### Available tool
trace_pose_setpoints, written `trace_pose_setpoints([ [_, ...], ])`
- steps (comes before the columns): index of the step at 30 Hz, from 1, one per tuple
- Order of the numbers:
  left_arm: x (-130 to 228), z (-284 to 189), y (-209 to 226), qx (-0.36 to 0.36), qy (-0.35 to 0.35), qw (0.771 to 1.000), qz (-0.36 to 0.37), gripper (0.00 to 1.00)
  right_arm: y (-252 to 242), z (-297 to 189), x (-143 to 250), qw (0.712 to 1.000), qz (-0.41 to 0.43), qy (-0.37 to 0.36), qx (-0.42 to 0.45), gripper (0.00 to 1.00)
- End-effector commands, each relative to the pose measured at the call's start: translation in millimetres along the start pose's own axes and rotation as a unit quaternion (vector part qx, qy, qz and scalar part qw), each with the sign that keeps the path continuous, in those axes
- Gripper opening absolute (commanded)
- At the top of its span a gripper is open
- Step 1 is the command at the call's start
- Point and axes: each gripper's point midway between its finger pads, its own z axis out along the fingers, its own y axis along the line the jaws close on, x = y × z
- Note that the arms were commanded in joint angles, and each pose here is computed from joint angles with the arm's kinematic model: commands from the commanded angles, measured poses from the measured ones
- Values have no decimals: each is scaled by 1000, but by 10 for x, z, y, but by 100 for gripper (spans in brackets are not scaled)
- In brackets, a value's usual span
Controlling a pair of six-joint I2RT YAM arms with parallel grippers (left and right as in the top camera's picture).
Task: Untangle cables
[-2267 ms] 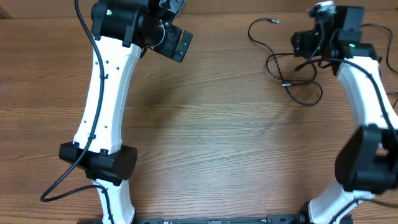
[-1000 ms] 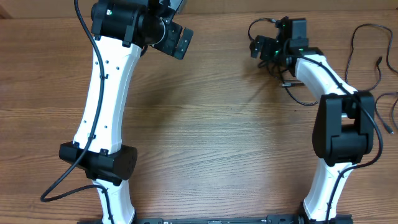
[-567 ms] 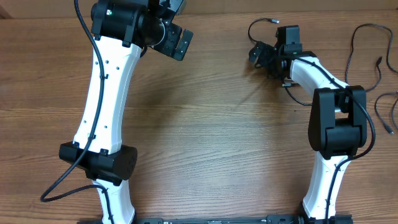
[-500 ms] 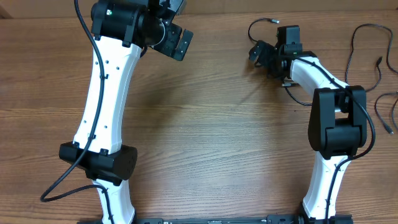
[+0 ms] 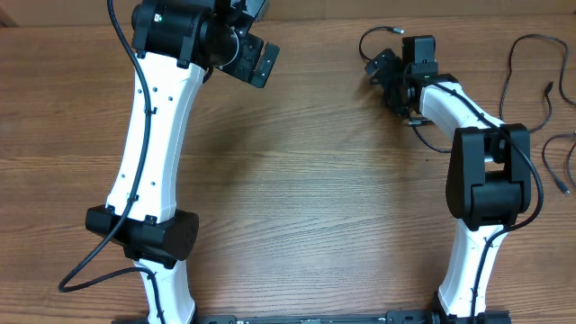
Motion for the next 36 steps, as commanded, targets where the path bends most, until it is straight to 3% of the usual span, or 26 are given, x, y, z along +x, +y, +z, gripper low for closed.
trace_pose_setpoints([
  [1,15,45,-17,5,6,1000,-8,100,-107,53,-62,988,148,-26,19,100],
  [10,100,43,-29,7,23,1000,-9,100,-312,231,-157,915,395,-78,25,97],
  [17,152,40,-37,9,33,999,-9,100,-502,830,-6,895,443,-55,-7,91],
  [21,147,41,-35,9,32,999,-9,100,-673,955,38,895,442,-63,8,71],
  [22,138,41,-35,8,31,999,-9,100,-714,972,46,895,441,-63,13,52],
  [23,131,42,-32,8,29,999,-9,100,-738,981,42,897,438,-63,15,26],
  [24,122,42,-30,8,27,1000,-9,100,-749,980,31,899,433,-63,16,11],
  [25,113,43,-29,8,25,1000,-9,100,-764,979,23,900,430,-65,18,4],
  [30,105,43,-27,7,24,1000,-9,100,-647,968,-49,938,341,-61,-3,4],
  [32,103,43,-27,7,23,1000,-9,100,-120,794,-266,978,172,-72,-91,4],
  [36,95,44,-26,7,22,1000,-8,100,545,145,-655,978,1,-141,-152,4],
])
